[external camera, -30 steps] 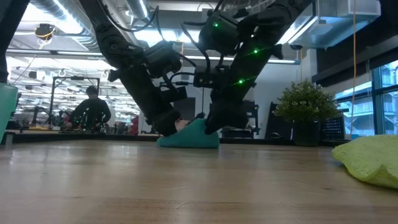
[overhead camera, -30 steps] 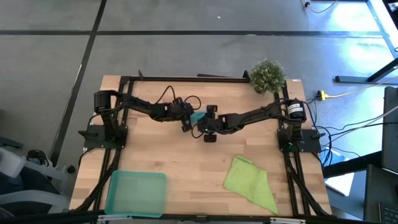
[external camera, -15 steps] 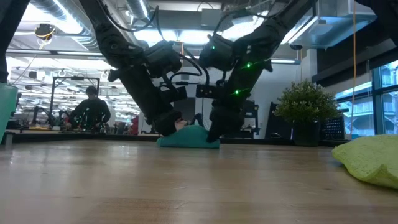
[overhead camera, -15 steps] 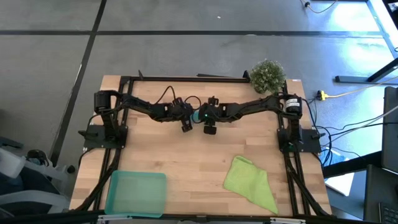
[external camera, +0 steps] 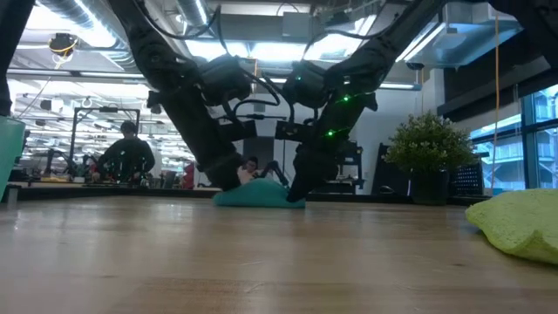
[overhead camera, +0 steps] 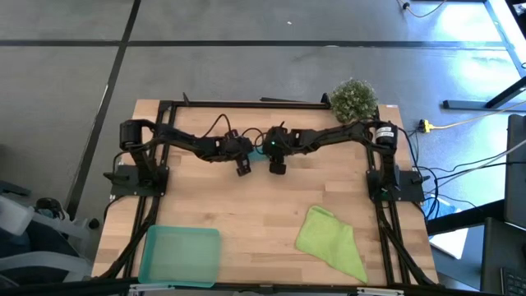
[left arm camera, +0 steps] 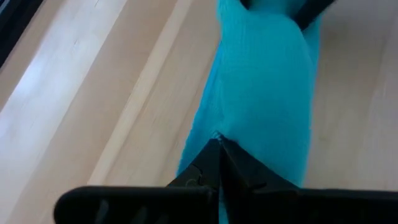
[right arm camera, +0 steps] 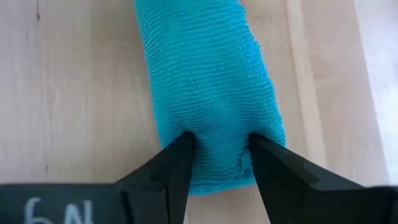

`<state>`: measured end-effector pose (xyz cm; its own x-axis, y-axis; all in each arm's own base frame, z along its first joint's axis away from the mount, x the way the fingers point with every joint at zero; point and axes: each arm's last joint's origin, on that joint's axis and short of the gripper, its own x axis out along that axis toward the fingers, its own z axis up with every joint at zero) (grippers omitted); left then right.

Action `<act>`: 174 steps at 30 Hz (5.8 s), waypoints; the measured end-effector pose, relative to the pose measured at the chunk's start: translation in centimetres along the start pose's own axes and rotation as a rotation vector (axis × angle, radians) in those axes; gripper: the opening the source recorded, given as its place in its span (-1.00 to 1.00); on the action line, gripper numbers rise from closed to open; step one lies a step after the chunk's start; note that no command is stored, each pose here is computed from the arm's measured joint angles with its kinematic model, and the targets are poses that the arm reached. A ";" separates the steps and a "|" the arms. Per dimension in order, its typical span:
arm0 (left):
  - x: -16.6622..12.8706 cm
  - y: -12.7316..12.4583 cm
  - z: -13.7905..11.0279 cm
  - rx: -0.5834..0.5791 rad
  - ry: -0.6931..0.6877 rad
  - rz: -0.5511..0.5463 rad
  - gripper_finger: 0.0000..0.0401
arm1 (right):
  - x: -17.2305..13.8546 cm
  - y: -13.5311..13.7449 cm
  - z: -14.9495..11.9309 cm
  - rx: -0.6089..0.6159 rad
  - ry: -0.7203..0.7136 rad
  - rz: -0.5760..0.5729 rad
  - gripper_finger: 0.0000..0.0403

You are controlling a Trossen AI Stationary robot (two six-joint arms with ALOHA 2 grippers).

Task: Roll microfiber towels into tight, uniform cylinder then place into a basket
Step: Roll the blue microfiber towel

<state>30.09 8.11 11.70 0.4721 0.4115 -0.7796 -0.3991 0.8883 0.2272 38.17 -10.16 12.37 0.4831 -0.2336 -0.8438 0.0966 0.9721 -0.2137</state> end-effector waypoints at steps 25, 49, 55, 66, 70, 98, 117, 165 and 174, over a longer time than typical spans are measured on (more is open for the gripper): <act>-6.1 2.2 1.4 0.008 -0.052 0.133 -1.00 | 0.8 -0.1 -0.6 0.025 0.019 0.081 -0.19; -5.4 1.6 0.4 0.021 0.040 0.055 -0.77 | 0.9 0.0 -0.5 0.038 -0.005 0.124 -0.19; -5.4 1.8 0.4 0.021 0.036 0.148 -0.54 | 0.9 0.0 -0.5 0.038 -0.005 0.125 -0.19; -7.6 2.5 1.0 -0.039 0.032 0.157 -0.51 | 0.9 0.0 -0.5 0.038 -0.007 0.127 -0.19; -9.7 2.9 1.9 -0.052 -0.015 0.145 -0.51 | 0.9 0.0 -0.5 0.038 -0.010 0.128 -0.19; -10.6 -0.2 1.6 0.101 -0.010 -0.078 -0.51 | 1.0 -0.2 0.5 0.043 -0.125 0.095 -0.19; -10.8 -0.2 1.6 0.098 -0.013 -0.078 -0.51 | 1.0 -0.3 0.9 0.045 -0.164 0.083 -0.19; -0.5 2.6 0.7 0.175 0.089 -0.174 0.99 | 0.8 -0.4 1.1 0.046 -0.179 0.079 -0.19; -0.1 2.6 0.4 0.135 0.108 -0.204 0.99 | 0.8 -0.4 1.1 0.046 -0.179 0.079 -0.19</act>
<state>29.33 10.49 12.60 0.4424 0.2038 -0.8734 -0.1928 0.9727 0.1293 39.51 -10.71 12.28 0.6373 -0.1533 -0.7552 0.0898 0.9881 -0.1248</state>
